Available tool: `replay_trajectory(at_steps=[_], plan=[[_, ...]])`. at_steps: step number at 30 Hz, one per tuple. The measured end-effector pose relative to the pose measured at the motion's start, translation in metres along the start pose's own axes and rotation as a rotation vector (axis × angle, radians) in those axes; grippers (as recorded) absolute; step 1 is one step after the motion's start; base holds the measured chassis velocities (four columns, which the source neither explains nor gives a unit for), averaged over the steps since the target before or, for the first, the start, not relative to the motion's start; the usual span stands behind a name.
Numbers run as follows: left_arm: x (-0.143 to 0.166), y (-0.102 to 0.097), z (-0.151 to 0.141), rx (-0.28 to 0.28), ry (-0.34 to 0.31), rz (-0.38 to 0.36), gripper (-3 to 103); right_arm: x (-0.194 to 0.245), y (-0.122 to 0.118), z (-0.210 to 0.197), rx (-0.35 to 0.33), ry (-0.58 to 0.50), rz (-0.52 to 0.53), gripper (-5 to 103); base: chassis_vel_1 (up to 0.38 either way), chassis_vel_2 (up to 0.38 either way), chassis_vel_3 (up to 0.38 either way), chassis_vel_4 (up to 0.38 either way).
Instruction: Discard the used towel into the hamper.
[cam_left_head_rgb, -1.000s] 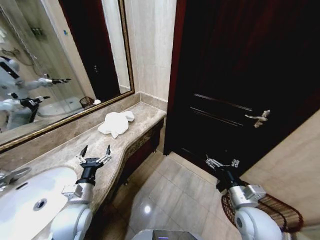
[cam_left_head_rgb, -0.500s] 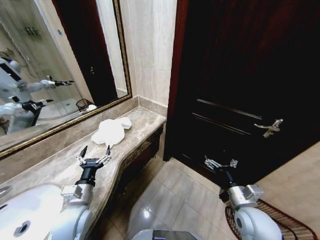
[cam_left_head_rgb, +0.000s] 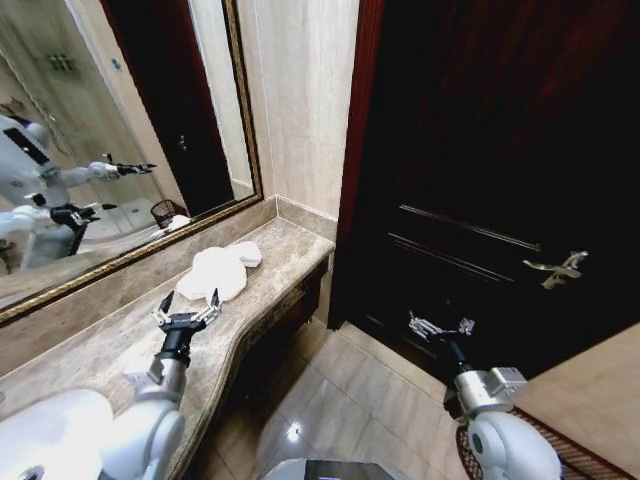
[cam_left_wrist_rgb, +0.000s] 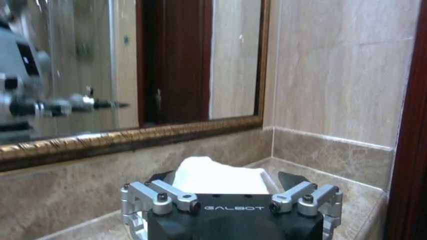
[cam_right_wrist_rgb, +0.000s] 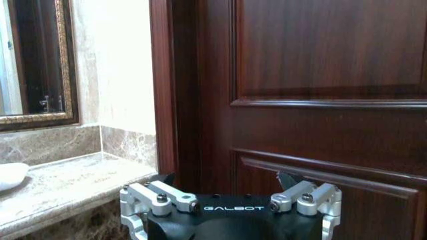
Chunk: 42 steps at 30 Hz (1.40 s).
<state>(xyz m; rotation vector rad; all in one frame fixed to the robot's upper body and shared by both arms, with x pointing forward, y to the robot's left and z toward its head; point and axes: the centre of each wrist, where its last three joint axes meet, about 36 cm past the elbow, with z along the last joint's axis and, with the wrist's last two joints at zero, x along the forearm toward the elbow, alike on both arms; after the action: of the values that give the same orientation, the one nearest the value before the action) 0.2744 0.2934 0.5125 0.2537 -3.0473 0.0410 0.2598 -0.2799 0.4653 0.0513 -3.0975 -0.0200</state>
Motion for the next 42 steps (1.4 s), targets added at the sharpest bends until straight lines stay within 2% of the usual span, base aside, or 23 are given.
replay_trajectory(at_steps=[3,4,6,7,11,12,14,18,19,23,26,30,35,42], plan=[[-0.022,0.003,-0.017,-0.001,0.068,0.010,100,0.001,-0.001,0.004,0.004,0.013,0.004,100,0.000,0.000,0.000,0.000],[-0.022,0.003,-0.017,-0.001,0.068,0.010,100,0.001,-0.001,0.004,0.004,0.013,0.004,100,0.000,0.000,0.000,0.000],[-0.049,0.010,-0.023,-0.027,0.104,0.030,100,0.002,-0.003,0.005,0.016,0.025,0.016,100,0.000,0.000,0.000,0.000],[-0.049,0.010,-0.023,-0.027,0.104,0.030,100,0.002,-0.003,0.005,0.016,0.025,0.016,100,0.000,0.000,0.000,0.000],[-0.104,0.032,-0.027,-0.073,0.169,0.025,100,0.005,-0.009,0.004,0.048,0.038,0.031,100,0.000,0.000,0.000,0.000],[-0.104,0.032,-0.027,-0.073,0.169,0.025,100,0.005,-0.009,0.004,0.048,0.038,0.031,100,0.000,0.000,0.000,0.000],[-0.135,0.044,-0.031,-0.083,0.200,0.023,100,0.004,-0.012,0.002,0.065,0.038,0.039,100,0.000,0.000,0.000,0.000],[-0.155,0.048,-0.036,-0.082,0.211,0.032,100,0.003,-0.012,0.002,0.066,0.038,0.049,100,0.000,0.000,0.000,0.000],[-0.169,0.050,-0.042,-0.078,0.216,0.045,100,0.004,-0.012,0.003,0.063,0.041,0.055,100,0.000,0.000,0.000,0.000],[-0.183,0.048,-0.046,-0.074,0.239,0.068,100,0.005,-0.012,0.007,0.057,0.045,0.062,100,0.000,0.000,0.000,0.000],[-0.205,0.042,-0.040,-0.072,0.322,0.079,100,0.003,-0.013,0.012,0.059,0.046,0.064,100,0.000,0.000,0.000,0.000],[-0.216,0.042,-0.031,-0.076,0.370,0.060,100,0.001,-0.014,0.012,0.065,0.042,0.064,100,0.000,0.000,0.000,0.000],[-0.227,0.045,-0.016,-0.082,0.421,0.053,100,0.001,-0.013,0.015,0.060,0.041,0.069,100,0.000,0.000,0.000,0.000],[-0.242,0.047,-0.006,-0.078,0.451,0.057,100,0.004,-0.011,0.019,0.057,0.041,0.079,100,0.000,0.000,0.000,0.000]])
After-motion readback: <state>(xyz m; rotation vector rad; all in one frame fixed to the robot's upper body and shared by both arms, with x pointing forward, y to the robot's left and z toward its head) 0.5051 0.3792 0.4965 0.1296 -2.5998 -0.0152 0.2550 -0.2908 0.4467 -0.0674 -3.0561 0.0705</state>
